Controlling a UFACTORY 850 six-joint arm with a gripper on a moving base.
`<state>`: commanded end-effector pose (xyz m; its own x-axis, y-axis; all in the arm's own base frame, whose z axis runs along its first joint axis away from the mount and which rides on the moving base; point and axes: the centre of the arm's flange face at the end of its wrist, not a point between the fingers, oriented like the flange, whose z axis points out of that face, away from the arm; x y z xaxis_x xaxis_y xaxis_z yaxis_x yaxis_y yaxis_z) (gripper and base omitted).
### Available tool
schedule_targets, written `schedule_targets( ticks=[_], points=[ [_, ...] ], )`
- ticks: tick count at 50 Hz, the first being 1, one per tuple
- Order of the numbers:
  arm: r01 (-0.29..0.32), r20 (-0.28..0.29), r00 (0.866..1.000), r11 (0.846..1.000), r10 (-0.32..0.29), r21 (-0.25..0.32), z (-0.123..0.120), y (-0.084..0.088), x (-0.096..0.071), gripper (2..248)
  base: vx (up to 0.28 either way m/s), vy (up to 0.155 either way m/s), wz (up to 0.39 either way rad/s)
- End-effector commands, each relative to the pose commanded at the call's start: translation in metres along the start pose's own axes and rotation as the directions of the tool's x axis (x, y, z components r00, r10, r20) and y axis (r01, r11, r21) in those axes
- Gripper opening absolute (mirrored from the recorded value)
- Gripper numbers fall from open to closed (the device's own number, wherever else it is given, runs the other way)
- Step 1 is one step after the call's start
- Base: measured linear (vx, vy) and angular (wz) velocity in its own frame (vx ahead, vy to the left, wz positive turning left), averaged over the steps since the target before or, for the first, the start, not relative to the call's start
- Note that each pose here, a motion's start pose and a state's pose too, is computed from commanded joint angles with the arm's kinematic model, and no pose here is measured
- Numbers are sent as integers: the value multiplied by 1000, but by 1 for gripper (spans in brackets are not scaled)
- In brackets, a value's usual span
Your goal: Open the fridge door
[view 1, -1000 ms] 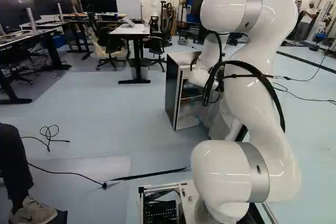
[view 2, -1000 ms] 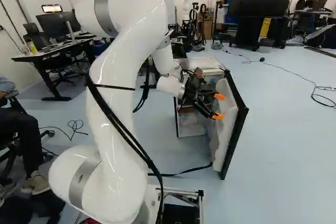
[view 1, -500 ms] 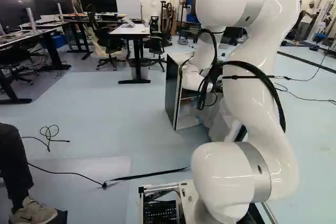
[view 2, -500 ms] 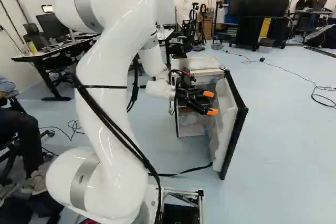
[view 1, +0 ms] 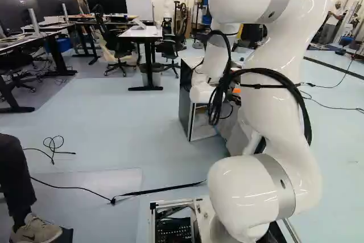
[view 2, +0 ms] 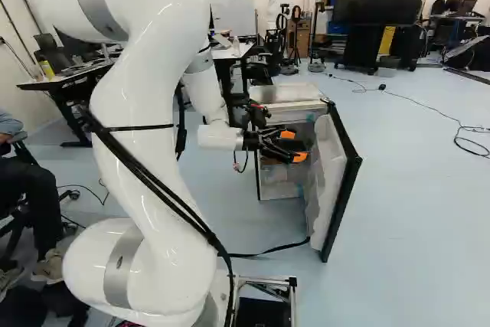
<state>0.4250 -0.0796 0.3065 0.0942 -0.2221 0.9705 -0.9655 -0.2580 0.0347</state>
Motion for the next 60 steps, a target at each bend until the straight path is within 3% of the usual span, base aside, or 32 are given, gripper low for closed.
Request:
schedule_targets(
  ticks=[30,60],
  points=[
    [1,1,1000,999,-1,40,-3,2,3,247,0,0,0],
    [4,6,1000,984,-5,178,-12,10,16,247,0,0,0]
  ],
)
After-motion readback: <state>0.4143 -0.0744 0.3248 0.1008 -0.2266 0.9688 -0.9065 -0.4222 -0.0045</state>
